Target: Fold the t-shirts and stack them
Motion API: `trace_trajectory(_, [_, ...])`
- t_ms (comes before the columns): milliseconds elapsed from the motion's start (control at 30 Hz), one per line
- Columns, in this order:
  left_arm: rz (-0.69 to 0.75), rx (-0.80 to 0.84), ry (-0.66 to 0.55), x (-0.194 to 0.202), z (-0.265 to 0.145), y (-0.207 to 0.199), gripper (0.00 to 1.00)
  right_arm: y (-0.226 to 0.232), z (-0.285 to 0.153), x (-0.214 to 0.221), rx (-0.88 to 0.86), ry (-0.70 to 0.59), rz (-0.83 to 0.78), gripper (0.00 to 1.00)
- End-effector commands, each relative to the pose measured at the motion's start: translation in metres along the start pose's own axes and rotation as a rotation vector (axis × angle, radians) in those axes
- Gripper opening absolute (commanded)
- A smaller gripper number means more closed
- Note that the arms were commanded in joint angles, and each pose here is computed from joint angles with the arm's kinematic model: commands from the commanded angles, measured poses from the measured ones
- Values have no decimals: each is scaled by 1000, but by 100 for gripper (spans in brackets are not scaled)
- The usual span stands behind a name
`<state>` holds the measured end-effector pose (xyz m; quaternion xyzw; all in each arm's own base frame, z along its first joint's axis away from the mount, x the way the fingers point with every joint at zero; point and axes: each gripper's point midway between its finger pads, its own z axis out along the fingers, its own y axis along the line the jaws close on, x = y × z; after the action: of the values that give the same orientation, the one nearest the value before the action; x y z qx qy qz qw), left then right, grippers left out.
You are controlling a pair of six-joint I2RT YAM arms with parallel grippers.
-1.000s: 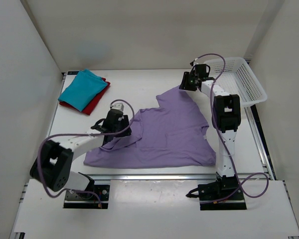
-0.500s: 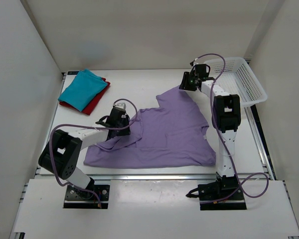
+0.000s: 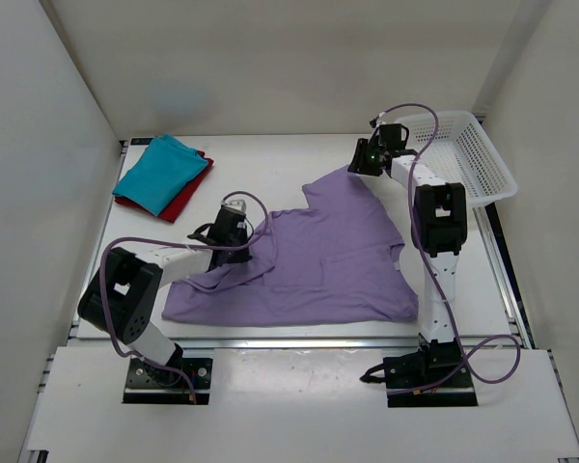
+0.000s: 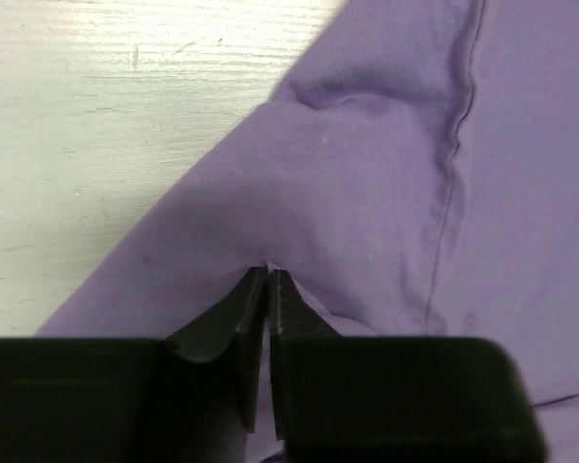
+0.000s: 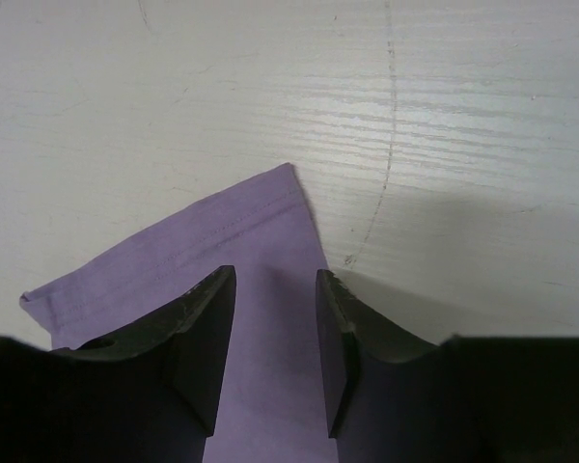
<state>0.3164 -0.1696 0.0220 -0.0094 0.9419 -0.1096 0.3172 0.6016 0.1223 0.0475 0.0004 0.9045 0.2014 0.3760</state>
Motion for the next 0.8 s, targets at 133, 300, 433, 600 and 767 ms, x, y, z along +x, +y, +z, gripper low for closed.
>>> trace_trajectory(133, [-12,30,-47,-21,-7,-14,0,-6,-11,-28,-9,-70,1,39])
trace_trajectory(300, [-50,70,-126,-52,-27,-23,0,-16,-4,-38,-38,-60,40,42])
trace_trajectory(433, [-91,99,-164,-80,-39,-17,0,-14,14,-39,-64,-34,34,42])
trace_trajectory(600, [-154,91,-203,-101,-46,4,0,-3,29,-45,-100,-7,38,42])
trace_trajectory(767, [-189,90,-245,-118,-53,18,0,2,39,-37,-132,19,63,38])
